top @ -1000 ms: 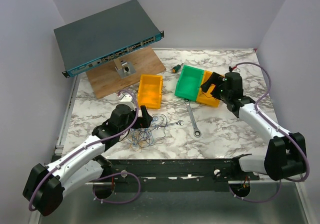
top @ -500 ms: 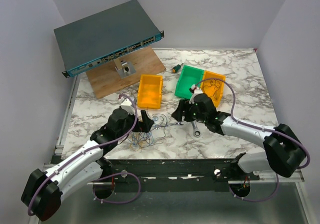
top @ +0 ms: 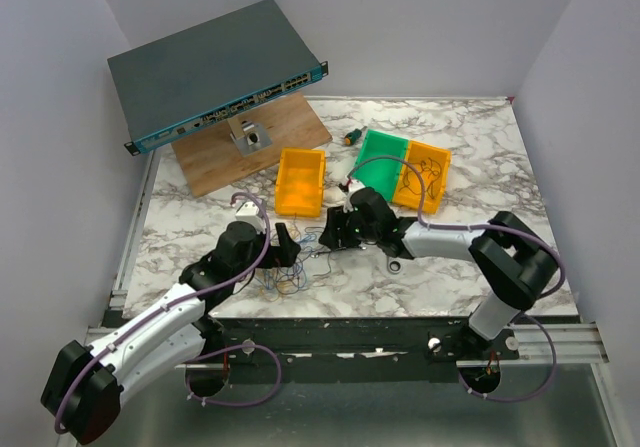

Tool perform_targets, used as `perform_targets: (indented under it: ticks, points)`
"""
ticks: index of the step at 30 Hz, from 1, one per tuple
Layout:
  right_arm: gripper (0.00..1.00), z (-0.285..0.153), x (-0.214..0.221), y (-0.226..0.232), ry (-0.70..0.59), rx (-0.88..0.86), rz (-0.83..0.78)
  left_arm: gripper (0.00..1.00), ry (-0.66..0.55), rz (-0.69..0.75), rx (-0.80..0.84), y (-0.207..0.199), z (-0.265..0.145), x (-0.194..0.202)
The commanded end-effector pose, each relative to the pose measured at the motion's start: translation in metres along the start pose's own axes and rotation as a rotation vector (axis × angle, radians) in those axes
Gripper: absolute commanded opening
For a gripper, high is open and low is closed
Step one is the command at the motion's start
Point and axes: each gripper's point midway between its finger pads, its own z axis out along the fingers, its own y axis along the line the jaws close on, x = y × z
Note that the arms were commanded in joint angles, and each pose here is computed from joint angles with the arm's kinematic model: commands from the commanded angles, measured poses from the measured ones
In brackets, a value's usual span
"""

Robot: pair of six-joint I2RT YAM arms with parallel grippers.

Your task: Untangle the cables

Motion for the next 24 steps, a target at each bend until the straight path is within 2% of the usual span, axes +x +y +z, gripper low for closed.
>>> perform_targets:
  ticks: [1,3,5,7,8,16,21,24]
  points:
    - [0.5,0.024,-0.022,0.001,-0.046,0.038,-0.024,0.93,-0.02,-0.055,-0.194,0.03,-0.006,-0.005]
    - [0.39,0.034,-0.017,-0.005,-0.011,0.094,-0.029,0.92,-0.025,-0.067,-0.217,0.035,-0.006,-0.006]
    - [0.22,0.036,-0.014,-0.007,0.004,0.108,-0.032,0.91,-0.022,-0.079,-0.233,0.037,-0.005,-0.006]
    - [0.05,0.033,-0.019,-0.01,-0.023,0.131,-0.018,0.91,-0.017,-0.091,-0.253,0.04,-0.006,-0.006]
    - [0.01,0.028,-0.024,-0.008,-0.042,0.131,-0.004,0.91,-0.015,-0.099,-0.266,0.043,-0.006,-0.005]
    - [0.0,-0.043,-0.093,0.015,-0.247,0.151,-0.005,0.86,-0.031,-0.103,-0.231,0.038,-0.004,-0.011]
    - [0.01,-0.104,-0.15,0.048,-0.413,0.087,-0.026,0.84,-0.024,-0.02,-0.217,0.032,-0.005,-0.023]
    - [0.01,-0.132,-0.176,0.054,-0.466,0.119,-0.033,0.84,-0.027,0.016,-0.189,0.024,-0.005,-0.031]
